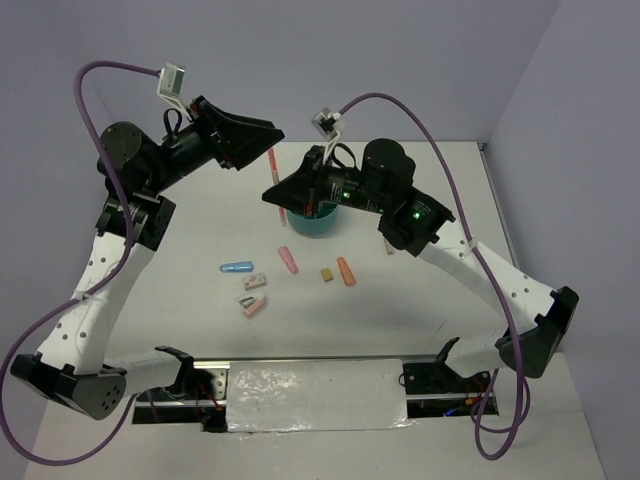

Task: Sort the stationery into containers
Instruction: Close the pen cap on the pen.

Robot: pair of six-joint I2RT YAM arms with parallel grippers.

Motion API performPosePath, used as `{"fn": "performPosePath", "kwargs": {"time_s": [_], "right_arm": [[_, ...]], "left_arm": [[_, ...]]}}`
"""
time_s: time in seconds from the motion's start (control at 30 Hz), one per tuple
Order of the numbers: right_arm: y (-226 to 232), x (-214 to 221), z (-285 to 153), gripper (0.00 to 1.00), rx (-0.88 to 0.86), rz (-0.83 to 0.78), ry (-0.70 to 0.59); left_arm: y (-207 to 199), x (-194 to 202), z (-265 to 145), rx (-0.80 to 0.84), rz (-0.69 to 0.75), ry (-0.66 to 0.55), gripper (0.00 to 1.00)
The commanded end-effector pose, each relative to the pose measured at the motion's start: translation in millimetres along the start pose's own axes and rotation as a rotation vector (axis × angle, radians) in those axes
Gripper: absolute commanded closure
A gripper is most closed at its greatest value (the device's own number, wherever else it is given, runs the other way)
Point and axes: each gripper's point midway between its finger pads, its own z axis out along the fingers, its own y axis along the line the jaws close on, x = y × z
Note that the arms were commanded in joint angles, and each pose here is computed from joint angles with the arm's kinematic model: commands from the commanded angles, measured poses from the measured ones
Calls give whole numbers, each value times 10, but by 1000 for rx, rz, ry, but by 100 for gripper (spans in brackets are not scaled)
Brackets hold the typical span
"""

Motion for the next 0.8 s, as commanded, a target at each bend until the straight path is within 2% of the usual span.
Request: {"fn": "performPosePath", "kwargs": {"time_s": [0.0,0.13,0.27,0.43,0.57,0.63,0.67,0.73,0.77], "right_arm": [[92,-153,-84,100,-8,-42,-34],[94,-159,-61,100,-8,-43,-25],[62,-185,-48,100,8,-47,-30],[63,-254,4,100,7,-50,-35],[82,-465,26,100,16,-72,-70],[8,-569,67,100,31,-75,-82],[106,-760,52,100,13,-96,-117],[5,-806,162,100,26,-101,-101],[117,-1058,123,100,10,-131,-147]], "left_arm": [[-33,-33,4,26,10,-15,23],[-38,17,-5,42,-3,-5,34],[-43,65,-23,49,-18,10,58],[-31,150,-55,49,-32,37,78],[-17,236,-84,51,-56,62,100],[-3,296,-108,53,-69,74,100],[-20,315,-131,55,-73,74,100],[29,396,-154,43,-93,82,100],[18,456,-168,48,-102,94,100]]}}
